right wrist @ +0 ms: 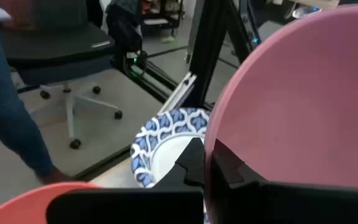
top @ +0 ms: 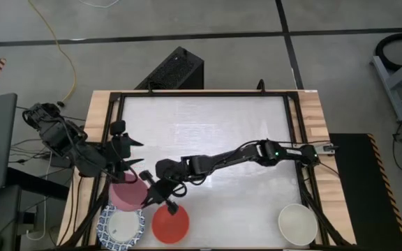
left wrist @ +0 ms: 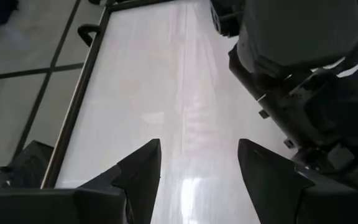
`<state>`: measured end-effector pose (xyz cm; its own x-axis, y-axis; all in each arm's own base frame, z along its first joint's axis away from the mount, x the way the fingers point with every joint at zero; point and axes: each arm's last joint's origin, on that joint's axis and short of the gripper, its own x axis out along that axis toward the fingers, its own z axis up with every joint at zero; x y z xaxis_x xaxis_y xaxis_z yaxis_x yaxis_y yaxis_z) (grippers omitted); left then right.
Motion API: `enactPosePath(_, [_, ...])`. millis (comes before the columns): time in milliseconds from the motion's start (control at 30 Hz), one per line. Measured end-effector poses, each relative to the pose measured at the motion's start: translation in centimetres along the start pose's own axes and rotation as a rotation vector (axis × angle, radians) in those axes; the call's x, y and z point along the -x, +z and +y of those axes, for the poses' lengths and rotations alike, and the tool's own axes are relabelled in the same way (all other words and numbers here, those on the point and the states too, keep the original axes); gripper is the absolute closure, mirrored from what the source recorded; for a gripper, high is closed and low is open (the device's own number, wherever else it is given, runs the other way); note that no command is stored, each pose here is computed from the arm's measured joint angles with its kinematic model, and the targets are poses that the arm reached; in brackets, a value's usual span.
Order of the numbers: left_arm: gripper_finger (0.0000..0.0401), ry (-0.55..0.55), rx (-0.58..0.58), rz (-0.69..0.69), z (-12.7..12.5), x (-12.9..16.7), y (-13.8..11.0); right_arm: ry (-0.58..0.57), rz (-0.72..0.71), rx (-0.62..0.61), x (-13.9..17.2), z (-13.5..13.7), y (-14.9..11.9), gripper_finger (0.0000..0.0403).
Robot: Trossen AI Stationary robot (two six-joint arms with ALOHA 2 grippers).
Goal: Nest bowls inside each other by size order
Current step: Stack the pink bowl onto the stacked white bowls
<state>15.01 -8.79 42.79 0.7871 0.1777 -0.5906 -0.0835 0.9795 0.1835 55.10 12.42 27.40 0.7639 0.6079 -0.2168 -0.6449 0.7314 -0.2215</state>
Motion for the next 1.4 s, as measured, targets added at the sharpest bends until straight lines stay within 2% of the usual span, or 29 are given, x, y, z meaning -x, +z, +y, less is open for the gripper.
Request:
enactPosePath(167, [0.0198,0.016,0.023,-0.004,0.1,0.0,0.0,0.04,-0.091,0.014,-0.7,0.1,0.0,0.0392])
enactPosePath(333, [0.0198,0.019,0.063,-0.002,0.1,0.0,0.0,0.093,-0.127,0.025,-2.5,1.7,-1.5,0.0392])
enactPosePath(400, [0.0198,0.02,0.082,0.0,0.1,0.0,0.0,0.092,-0.156,0.067,-3.2,2.1,-1.9,0.0392])
enactPosePath(733, [0.0198,0.022,0.133,0.003,0.1,-0.1,-0.1,0.119,-0.148,0.099,-4.8,3.5,-3.8,0.0392])
enactPosePath(1133, [0.0198,0.044,0.179,0.045,0.3,-0.1,-0.6,0.1,-0.05,0.117,-5.4,3.7,-5.9,0.0392])
enactPosePath(1267, [0.0198,0.048,0.174,0.049,0.3,-0.1,-0.6,0.085,-0.032,0.176,-5.4,3.8,-6.1,0.0392])
enactPosePath(1400, [0.0198,0.054,0.173,0.046,0.3,-0.1,-0.6,0.086,-0.028,0.176,-5.4,3.8,-6.1,0.0389])
